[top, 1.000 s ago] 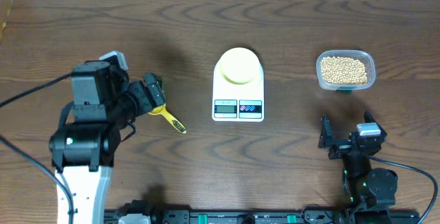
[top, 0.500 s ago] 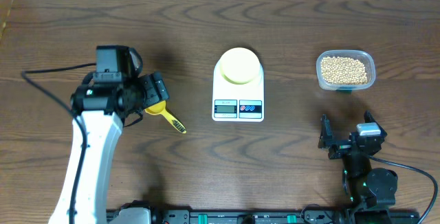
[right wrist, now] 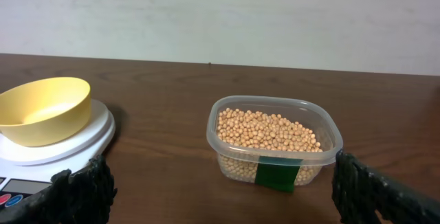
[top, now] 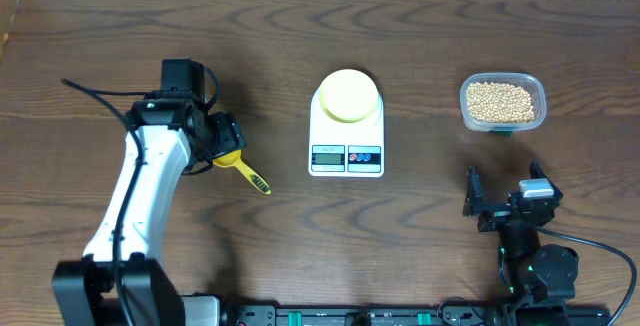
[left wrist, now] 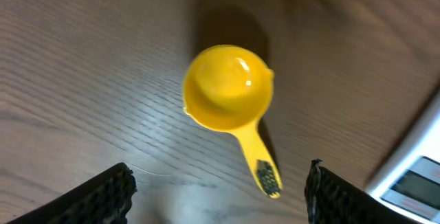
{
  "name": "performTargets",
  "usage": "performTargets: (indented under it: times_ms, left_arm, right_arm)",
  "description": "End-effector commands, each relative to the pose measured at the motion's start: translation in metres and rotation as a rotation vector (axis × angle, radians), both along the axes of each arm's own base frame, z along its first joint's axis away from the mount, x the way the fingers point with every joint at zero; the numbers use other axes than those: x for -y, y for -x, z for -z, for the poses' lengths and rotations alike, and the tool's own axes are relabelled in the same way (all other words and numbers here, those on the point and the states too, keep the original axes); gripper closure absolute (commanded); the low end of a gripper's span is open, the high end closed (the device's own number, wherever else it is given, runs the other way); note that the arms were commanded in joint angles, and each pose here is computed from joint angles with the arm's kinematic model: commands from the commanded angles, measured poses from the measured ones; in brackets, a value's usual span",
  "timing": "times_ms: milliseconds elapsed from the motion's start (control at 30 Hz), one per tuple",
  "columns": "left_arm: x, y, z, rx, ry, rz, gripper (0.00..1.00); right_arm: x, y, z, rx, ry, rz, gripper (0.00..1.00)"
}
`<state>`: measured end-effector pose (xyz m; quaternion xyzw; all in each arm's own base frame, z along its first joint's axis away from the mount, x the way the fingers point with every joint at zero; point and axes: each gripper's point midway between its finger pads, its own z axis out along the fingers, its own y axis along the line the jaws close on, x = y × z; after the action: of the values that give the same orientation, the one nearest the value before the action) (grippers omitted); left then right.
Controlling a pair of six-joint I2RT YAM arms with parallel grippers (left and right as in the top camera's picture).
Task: Scoop item into bowl and weigh 50g on scale
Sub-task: 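Lower the left gripper and grasp the yellow scoop's cup rim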
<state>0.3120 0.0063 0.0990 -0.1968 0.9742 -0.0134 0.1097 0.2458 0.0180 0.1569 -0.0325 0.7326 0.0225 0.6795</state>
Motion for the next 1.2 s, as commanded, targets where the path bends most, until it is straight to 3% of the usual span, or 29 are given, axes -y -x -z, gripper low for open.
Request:
performTargets:
  times_ms: [0, 367, 667, 1167]
  left_arm:
    - [-0.011, -0.003, 0.01, -0.035, -0.055, -0.018, 0.22]
    - [-0.011, -0.013, 0.046, -0.066, -0.048, -0.052, 0.23]
    - [-0.019, -0.013, 0.07, -0.119, -0.078, -0.163, 0.36]
    - [-0.034, -0.009, 0.08, -0.105, -0.142, -0.323, 0.36]
  right_arm:
    - [-0.002, 0.0, 0.001, 0.001, 0.011, -0.008, 0.01]
    - [-0.002, 0.0, 0.001, 0.001, 0.011, -0.008, 0.01]
    - [-0.002, 0.0, 0.001, 0.001, 0.011, -0.008, 0.01]
    - [-0.002, 0.0, 0.001, 0.0, 0.011, -0.009, 0.01]
